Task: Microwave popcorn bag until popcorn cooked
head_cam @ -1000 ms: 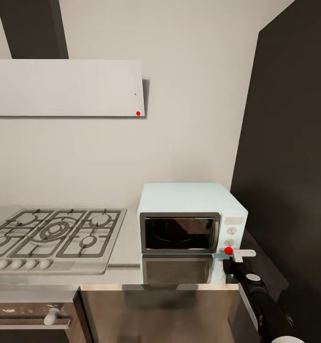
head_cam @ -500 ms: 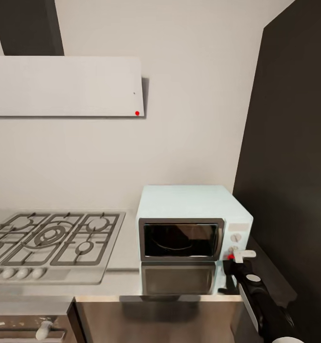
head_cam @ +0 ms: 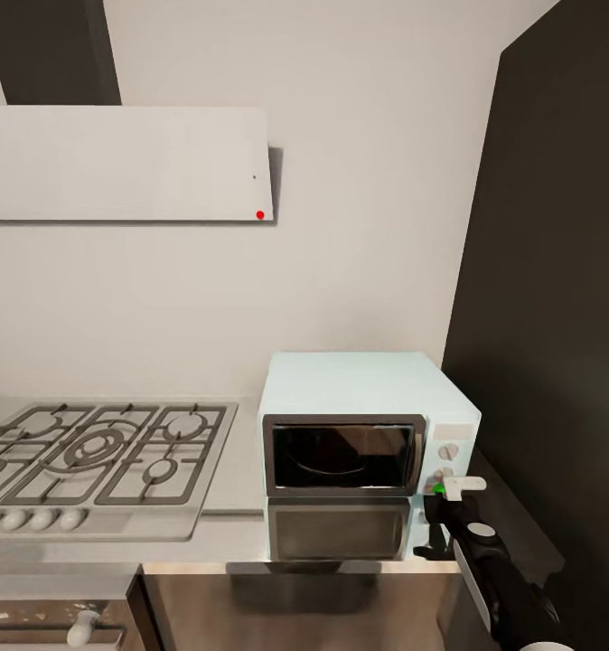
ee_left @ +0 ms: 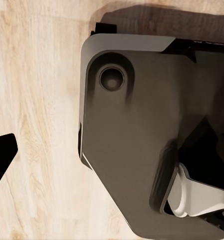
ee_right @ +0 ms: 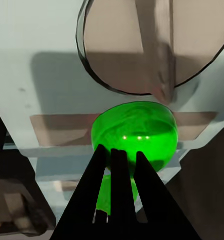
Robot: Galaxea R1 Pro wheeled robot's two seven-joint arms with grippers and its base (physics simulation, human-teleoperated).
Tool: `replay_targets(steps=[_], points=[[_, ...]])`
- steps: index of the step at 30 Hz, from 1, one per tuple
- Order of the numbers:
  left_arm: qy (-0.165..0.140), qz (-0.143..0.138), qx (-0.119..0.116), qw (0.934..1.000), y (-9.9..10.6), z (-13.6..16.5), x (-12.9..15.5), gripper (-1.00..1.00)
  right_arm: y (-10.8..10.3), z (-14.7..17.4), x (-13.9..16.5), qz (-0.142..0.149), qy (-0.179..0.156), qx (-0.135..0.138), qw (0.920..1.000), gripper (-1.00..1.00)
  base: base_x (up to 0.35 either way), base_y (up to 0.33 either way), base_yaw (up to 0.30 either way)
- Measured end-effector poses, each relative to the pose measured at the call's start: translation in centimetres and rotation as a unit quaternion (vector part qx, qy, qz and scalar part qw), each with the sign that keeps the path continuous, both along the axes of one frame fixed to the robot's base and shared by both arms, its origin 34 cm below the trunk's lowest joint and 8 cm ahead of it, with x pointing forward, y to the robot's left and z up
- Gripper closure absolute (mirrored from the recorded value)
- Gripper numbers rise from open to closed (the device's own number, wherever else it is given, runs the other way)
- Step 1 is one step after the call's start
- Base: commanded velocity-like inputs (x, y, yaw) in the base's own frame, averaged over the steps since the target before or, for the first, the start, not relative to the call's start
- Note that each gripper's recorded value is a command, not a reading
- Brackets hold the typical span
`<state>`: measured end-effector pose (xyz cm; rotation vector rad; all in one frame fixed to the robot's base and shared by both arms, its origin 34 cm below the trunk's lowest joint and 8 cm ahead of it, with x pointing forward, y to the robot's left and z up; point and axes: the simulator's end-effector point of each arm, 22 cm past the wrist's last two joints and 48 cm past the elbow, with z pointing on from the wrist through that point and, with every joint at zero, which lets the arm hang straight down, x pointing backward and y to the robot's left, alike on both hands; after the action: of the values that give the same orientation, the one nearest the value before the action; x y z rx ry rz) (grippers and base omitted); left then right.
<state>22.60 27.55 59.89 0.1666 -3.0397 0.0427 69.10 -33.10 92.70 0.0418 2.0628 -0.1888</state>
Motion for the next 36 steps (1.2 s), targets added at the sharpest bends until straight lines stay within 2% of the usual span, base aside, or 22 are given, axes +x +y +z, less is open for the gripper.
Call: replay_targets(steps=[7,19,22,23,32,36], points=[[0.000,0.000,0.000,1.0000,0.00,0.01,0.03,-1.00,-0.01,0.00,0.00,0.000,0.000,0.000,1.0000,1.00,-0.005,0.000,0.000],[0.001,-0.001,-0.001,1.0000,-0.11,-0.03,0.00,-1.00,0.01,0.42,0.46,0.000,-0.004,-0.001,1.0000,1.00,-0.309,0.000,0.000],[0.000,0.000,0.000,1.0000,-0.03,-0.02,-0.01,-1.00,-0.02,0.46,0.43,0.000,-0.004,-0.001,1.0000,1.00,-0.100,0.000,0.000],[0.000,0.000,0.000,1.0000,-0.03,-0.01,0.04,-1.00,0.00,0.47,0.42,0.000,-0.004,-0.001,1.0000,-1.00,-0.028,0.000,0.000],[0.000,0.000,0.000,1.0000,-0.05,-0.01,0.03,-1.00,-0.01,0.48,0.42,0.000,-0.004,-0.001,1.0000,-1.00,-0.014,0.000,0.000],[0.001,0.000,-0.001,1.0000,-0.10,-0.03,0.02,-1.00,0.04,0.54,0.51,0.001,-0.006,-0.001,1.0000,-1.00,-0.253,0.000,0.000]])
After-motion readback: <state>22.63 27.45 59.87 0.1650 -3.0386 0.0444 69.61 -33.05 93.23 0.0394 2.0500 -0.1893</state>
